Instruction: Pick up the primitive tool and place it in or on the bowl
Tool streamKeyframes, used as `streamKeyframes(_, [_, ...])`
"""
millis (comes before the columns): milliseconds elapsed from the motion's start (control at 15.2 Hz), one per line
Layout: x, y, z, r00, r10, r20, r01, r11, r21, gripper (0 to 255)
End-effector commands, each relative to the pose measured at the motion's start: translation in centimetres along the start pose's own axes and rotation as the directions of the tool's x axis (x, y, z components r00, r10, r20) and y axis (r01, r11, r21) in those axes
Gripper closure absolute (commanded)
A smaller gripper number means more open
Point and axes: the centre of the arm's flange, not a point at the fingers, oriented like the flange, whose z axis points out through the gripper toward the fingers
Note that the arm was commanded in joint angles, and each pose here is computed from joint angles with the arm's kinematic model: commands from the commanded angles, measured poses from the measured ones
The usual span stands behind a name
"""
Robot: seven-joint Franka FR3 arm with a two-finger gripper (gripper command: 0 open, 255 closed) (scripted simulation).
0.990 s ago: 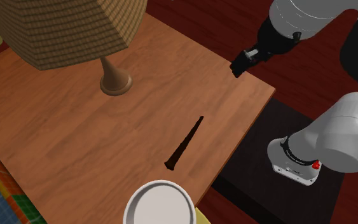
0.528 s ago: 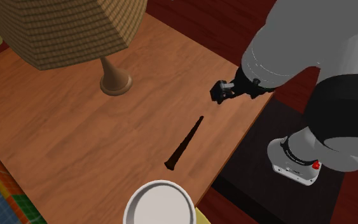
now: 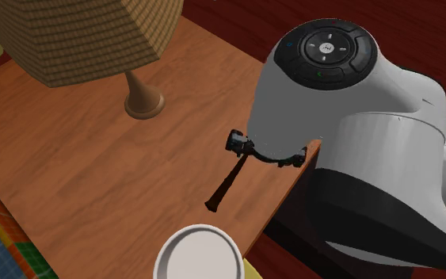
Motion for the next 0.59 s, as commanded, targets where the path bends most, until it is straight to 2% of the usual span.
streamKeyframes(0, [-1.4,-1.8,1.0,0.993,0.114,0.015,-0.114,0.993,-0.008,0])
streamKeyframes(198, [-3.3,-4.9,2.4,0.963,0.268,0.033,-0.267,0.963,-0.022,0])
streamKeyframes(264, [-3.5,-5.3,2.6,0.958,0.286,0.034,-0.285,0.958,-0.024,0])
streamKeyframes(528, [-3.6,-5.2,4.7,0.958,0.286,0.034,-0.285,0.958,-0.024,0])
